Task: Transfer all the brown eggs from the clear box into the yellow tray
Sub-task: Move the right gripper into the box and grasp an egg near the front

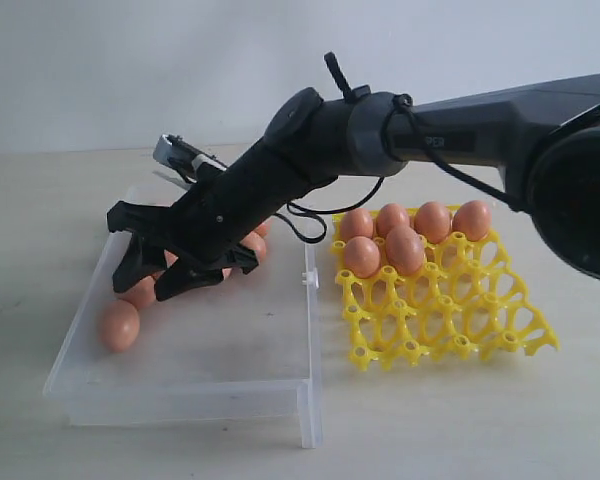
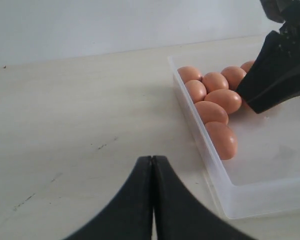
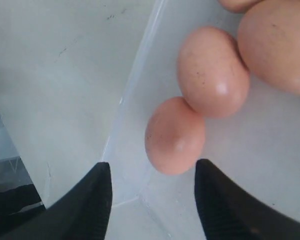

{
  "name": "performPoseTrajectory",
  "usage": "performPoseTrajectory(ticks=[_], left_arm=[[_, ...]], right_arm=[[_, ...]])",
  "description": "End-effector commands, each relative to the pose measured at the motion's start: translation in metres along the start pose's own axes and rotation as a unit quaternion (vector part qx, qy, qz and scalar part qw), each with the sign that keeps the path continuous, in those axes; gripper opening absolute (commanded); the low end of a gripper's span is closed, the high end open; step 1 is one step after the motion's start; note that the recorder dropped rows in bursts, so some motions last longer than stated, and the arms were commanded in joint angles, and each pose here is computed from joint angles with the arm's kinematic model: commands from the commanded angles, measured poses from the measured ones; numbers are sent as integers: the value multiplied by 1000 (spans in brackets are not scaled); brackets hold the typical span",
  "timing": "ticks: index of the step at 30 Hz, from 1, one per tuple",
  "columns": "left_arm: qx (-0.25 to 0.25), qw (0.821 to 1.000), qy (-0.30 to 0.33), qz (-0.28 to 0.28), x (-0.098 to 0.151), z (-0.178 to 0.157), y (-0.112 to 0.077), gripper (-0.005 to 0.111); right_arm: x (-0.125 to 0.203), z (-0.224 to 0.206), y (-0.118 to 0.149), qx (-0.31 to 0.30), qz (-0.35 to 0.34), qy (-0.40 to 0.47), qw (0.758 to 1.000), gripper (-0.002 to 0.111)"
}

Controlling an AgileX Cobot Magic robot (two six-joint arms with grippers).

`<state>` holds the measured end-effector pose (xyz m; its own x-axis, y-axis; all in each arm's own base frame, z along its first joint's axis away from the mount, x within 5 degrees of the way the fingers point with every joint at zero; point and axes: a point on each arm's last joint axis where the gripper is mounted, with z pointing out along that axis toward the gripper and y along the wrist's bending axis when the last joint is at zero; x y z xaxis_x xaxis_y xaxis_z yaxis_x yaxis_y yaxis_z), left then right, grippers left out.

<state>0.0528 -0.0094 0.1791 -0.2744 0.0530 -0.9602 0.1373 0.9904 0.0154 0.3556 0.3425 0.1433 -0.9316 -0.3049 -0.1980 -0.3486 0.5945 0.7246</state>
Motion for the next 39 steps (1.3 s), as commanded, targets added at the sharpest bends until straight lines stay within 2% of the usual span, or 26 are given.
performPoseTrajectory(ticks=[1, 9, 17, 39], left_arm=[[1, 1000, -10, 0, -2, -1, 0, 0], [1, 1000, -10, 0, -2, -1, 0, 0], [1, 1000, -10, 0, -2, -1, 0, 0], [1, 1000, -10, 0, -2, -1, 0, 0]], right_arm=[[1, 9, 0, -7, -2, 6, 1000, 50], [1, 20, -2, 13, -11, -10, 1000, 50], [4, 37, -4, 16, -13, -2, 1000, 60], [2, 53, -10, 45, -17, -26, 999, 60]])
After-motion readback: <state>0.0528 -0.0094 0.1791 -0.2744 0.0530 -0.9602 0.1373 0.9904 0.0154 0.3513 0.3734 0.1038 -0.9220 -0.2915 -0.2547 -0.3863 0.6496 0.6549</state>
